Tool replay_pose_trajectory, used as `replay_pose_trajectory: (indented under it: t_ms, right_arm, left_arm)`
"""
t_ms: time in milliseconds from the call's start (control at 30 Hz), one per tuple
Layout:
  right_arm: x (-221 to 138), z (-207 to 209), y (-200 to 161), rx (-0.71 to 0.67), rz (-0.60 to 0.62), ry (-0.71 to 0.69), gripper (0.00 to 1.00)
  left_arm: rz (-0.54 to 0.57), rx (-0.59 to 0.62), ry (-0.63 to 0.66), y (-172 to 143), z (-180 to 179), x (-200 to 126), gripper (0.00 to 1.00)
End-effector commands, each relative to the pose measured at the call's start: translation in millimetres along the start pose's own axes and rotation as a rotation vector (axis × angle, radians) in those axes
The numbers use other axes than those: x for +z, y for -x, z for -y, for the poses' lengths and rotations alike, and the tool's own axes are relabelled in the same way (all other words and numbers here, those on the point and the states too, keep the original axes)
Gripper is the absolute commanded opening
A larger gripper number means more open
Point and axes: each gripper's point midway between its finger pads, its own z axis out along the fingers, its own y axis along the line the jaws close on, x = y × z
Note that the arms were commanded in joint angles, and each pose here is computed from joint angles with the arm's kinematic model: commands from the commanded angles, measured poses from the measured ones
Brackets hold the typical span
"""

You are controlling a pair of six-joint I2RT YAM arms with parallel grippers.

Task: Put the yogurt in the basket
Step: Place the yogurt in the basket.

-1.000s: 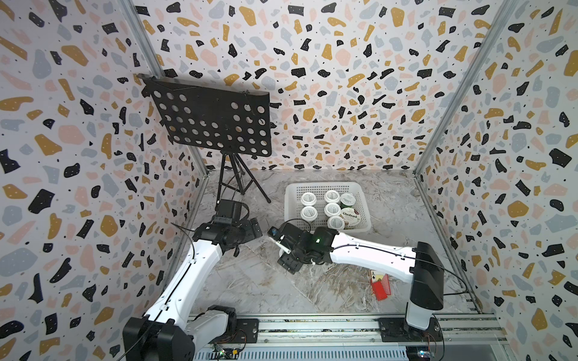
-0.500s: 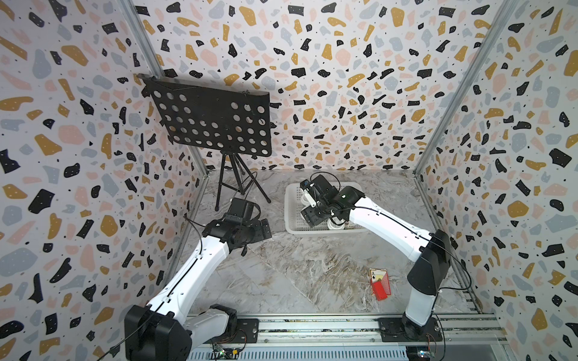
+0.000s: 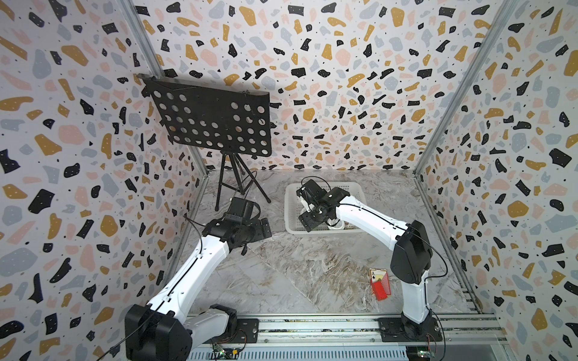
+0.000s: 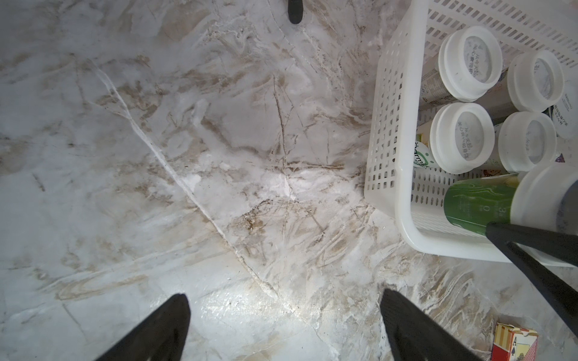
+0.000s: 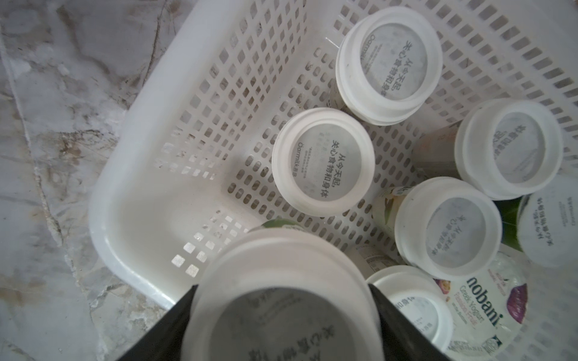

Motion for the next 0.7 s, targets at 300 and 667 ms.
replay_pose_trajectory:
  t_ms: [300, 667]
  right_arm:
    - [1.3, 3.6, 2.4, 0.02, -0.02, 0.017, 0.8]
    - [13.1, 5.6, -0.6, 0.027, -0.064, 0.02, 0.83]
  left_arm:
    - [0.024, 0.006, -0.025, 6.7, 6.6, -1.6, 0.99]
    - [0.026, 0.007, -0.026, 7.9, 7.1, -1.6, 0.99]
